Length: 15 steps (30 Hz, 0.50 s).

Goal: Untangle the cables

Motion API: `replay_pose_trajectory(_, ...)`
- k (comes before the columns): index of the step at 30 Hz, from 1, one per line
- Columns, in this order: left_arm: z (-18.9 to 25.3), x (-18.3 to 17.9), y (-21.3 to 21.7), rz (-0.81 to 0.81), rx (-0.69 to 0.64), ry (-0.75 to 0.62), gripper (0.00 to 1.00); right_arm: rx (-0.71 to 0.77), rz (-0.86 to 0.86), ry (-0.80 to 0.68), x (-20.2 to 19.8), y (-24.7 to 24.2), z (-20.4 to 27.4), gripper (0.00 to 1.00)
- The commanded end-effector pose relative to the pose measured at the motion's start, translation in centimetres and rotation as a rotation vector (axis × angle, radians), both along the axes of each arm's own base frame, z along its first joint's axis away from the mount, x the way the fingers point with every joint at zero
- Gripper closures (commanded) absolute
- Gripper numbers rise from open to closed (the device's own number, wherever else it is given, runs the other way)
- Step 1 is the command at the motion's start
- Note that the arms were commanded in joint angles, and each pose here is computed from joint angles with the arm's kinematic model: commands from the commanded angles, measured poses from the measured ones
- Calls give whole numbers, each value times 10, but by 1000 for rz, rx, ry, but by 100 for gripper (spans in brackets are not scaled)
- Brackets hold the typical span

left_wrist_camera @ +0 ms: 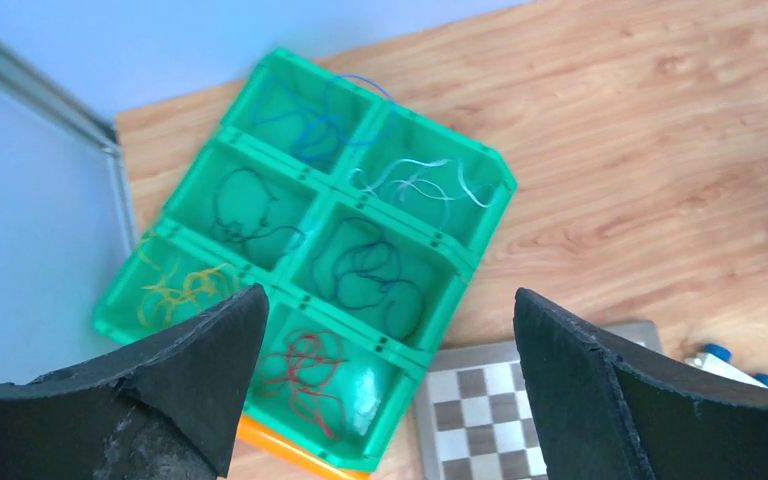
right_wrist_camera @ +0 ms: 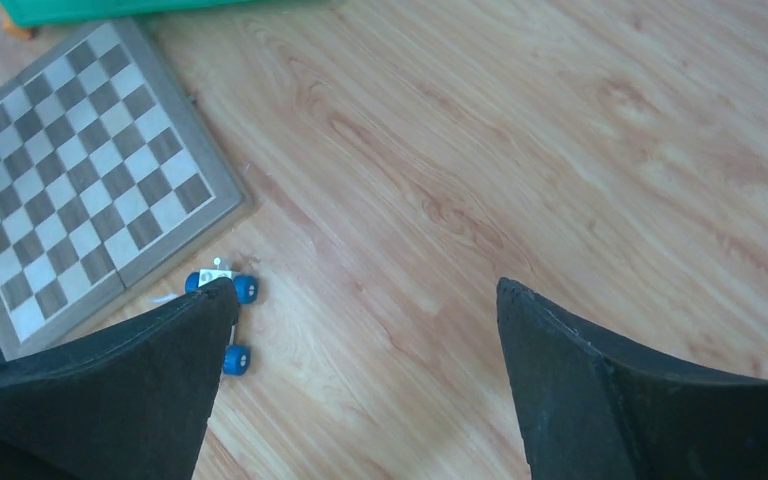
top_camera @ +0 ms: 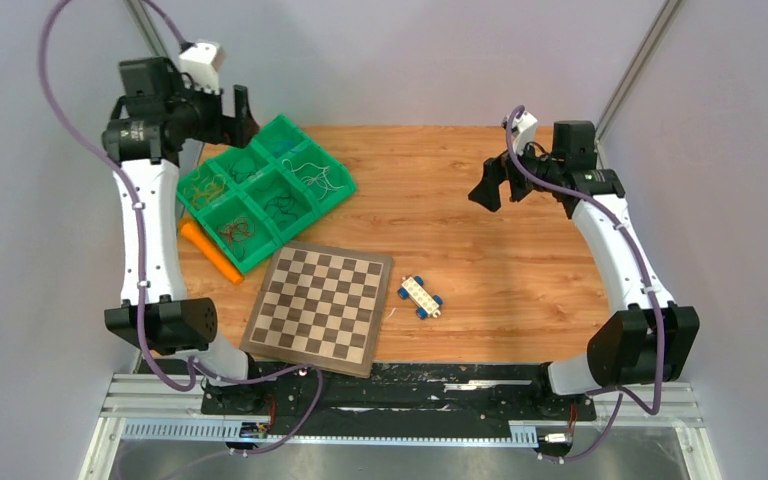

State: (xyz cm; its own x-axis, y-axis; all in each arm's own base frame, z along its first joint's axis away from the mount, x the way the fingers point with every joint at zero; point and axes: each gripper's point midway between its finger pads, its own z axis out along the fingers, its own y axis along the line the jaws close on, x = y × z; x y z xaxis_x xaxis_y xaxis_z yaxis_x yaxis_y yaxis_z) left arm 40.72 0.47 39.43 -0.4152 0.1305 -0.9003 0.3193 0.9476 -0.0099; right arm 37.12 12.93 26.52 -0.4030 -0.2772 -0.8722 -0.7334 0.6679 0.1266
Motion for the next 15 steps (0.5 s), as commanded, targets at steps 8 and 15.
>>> replay_pose_trajectory(8,-124,-30,-112,-39,-6,361,0,-9,-328,58,14,-33,-42,0)
replay_pose_trajectory(15,-120,-19,-123,-52,-49,364,0,18,-244,80,9,-20,-48,0)
